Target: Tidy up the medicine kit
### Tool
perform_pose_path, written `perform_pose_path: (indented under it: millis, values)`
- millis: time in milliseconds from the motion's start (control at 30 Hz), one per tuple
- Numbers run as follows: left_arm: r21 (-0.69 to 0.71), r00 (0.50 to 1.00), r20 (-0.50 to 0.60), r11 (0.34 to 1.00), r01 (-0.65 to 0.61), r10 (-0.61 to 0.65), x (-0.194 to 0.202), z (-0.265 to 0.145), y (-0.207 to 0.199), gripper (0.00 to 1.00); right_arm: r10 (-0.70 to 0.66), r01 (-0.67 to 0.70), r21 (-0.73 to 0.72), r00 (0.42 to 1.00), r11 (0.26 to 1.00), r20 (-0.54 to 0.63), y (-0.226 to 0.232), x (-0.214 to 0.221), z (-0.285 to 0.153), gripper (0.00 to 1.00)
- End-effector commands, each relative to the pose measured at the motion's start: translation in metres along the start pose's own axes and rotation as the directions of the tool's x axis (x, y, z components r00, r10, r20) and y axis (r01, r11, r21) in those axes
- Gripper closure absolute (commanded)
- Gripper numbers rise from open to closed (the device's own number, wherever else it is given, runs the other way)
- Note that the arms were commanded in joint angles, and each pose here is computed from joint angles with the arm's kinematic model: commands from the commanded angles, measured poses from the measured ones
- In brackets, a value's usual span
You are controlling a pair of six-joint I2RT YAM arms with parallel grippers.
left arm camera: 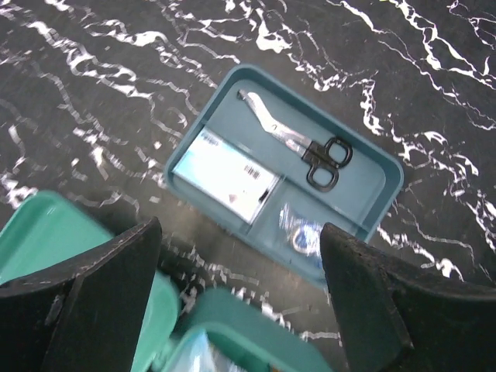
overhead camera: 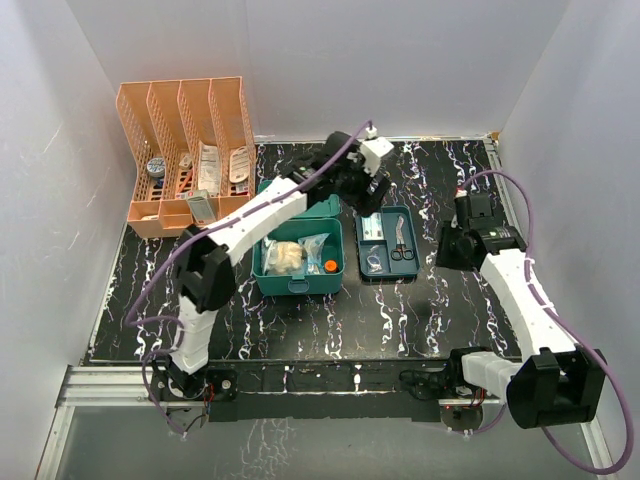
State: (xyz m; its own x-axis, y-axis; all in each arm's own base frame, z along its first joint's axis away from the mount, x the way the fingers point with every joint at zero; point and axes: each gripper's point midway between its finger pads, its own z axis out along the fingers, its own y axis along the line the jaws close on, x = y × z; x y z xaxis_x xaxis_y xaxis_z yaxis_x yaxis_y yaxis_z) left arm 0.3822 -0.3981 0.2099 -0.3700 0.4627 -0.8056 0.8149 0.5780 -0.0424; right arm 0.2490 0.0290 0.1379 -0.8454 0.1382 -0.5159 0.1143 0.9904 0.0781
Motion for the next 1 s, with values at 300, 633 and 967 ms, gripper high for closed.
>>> perform_pose_path:
  millis: [300, 633, 967]
  values:
    - [0.005, 0.965, -0.098, 0.969, 0.246, -0.244, 0.025, 0.106, -0.028, 0.42, 0.192, -0.187, 0.136, 0.981, 0.973, -0.024, -0.061, 0.031, 0.014, 0.67]
    - [-0.054, 0.923, -0.126, 0.931, 0.361, -0.365, 0.052, 0.136, -0.032, 0.57, 0.22, -0.204, 0.164, 0.972, 0.965, -0.083, -0.068, 0.056, 0.023, 0.67]
    - [-0.183, 0.885, -0.102, 0.883, 0.431, -0.454, 0.067, 0.148, -0.023, 0.69, 0.224, -0.206, 0.168, 0.97, 0.964, -0.093, -0.069, 0.064, 0.024, 0.67]
